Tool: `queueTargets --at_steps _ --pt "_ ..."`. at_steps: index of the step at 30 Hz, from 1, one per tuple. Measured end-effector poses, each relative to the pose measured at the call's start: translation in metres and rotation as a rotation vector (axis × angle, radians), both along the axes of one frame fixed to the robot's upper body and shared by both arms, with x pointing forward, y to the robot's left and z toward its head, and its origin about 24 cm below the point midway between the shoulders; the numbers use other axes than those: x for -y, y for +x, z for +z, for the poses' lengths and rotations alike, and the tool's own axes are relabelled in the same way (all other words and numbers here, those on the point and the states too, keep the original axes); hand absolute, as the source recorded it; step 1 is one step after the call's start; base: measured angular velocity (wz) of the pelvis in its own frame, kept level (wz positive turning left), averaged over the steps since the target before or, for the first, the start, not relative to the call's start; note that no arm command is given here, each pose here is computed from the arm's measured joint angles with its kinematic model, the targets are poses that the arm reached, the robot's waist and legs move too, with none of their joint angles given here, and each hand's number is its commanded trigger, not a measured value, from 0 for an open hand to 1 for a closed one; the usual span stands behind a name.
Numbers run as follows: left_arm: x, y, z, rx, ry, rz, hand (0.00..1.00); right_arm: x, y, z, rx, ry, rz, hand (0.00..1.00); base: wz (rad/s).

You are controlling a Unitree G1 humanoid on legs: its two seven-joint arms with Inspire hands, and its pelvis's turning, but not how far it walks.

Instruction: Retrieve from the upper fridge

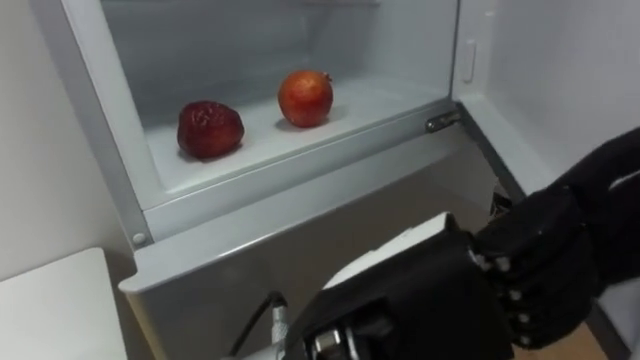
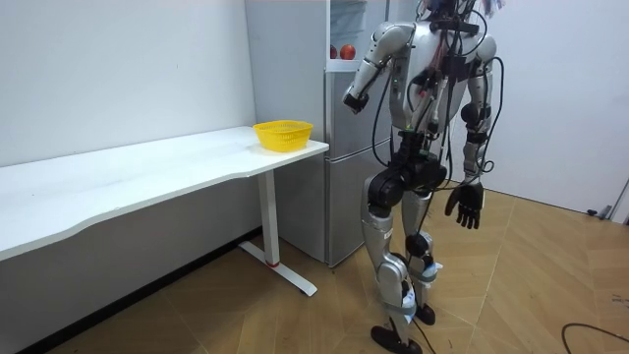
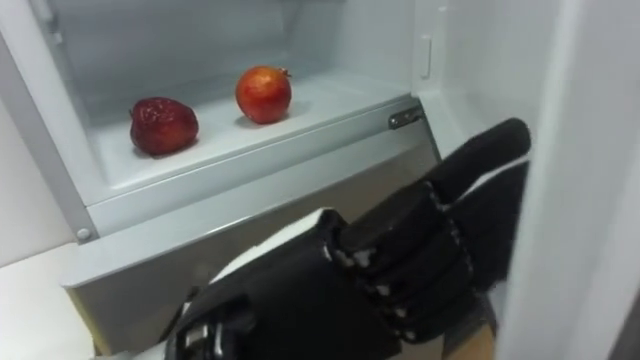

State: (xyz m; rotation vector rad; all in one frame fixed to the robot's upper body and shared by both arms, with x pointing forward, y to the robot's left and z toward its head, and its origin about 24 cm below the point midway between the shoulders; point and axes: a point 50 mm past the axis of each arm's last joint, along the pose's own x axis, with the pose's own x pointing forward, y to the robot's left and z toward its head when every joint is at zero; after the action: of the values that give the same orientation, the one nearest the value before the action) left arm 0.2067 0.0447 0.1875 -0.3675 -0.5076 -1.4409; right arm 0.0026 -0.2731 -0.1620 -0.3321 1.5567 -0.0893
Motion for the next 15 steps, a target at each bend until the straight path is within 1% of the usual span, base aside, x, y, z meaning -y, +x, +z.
queueTargets --at_steps 6,15 --pt "0.0023 0.0 -0.0001 0.0 0.002 -0.019 0.0 0.0 0.0077 0.0001 0.018 0.0 0.006 0.0 -0.02" --pt "0.0087 -0.0026 0.0023 0.01 0.007 -0.058 0.0 0.0003 0.0097 0.0003 0.026 -0.002 0.007 0.0 -0.02"
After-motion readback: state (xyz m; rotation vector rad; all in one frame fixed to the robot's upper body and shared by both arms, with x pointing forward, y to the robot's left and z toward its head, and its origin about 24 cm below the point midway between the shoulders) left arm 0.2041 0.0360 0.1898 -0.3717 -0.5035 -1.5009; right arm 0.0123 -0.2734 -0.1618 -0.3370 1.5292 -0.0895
